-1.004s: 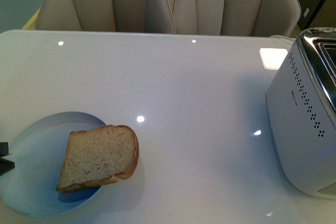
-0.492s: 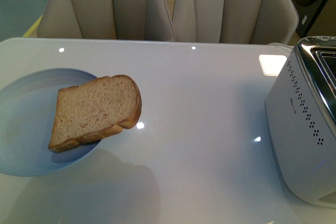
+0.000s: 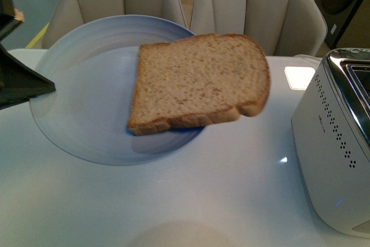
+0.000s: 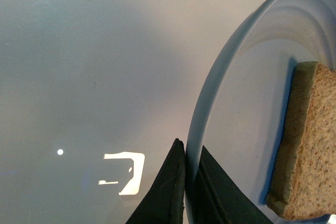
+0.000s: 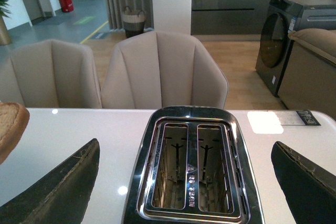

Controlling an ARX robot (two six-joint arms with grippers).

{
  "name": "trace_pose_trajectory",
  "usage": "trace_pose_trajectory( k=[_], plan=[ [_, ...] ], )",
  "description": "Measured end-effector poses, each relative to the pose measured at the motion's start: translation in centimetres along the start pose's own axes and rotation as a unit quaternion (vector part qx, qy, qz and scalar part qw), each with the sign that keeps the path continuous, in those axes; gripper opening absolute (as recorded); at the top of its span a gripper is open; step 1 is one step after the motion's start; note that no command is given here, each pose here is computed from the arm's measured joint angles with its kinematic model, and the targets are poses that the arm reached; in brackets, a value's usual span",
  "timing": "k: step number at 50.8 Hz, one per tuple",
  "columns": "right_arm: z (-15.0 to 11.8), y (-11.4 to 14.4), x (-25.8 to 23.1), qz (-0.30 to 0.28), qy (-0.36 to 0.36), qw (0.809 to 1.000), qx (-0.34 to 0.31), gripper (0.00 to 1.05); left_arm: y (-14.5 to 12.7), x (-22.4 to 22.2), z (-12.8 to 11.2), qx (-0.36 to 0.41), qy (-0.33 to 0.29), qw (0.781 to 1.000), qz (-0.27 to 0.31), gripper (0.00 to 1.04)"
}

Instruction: Left arm holds plate, right arm toasts bread

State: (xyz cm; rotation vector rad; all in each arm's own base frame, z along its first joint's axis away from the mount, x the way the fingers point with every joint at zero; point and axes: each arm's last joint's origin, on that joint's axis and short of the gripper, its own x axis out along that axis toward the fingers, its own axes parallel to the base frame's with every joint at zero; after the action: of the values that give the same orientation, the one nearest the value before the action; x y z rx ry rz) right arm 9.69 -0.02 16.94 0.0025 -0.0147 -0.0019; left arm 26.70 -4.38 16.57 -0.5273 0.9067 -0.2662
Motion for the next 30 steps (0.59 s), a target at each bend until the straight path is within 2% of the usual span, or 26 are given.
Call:
trace_pose_trajectory(
  k=[21, 30],
  plan=[
    [0.0, 0.0, 0.0, 0.000, 0.000, 1.000, 0.000, 0.96, -5.9, 0.7, -3.1, 0.022, 0.034, 0.999, -0.036, 0.03],
    [0.0, 0.0, 0.0, 0.000, 0.000, 1.000, 0.000, 0.96, -7.0, 0.5, -3.2, 0.013, 0.033, 0.998, -0.043, 0.03]
  ],
)
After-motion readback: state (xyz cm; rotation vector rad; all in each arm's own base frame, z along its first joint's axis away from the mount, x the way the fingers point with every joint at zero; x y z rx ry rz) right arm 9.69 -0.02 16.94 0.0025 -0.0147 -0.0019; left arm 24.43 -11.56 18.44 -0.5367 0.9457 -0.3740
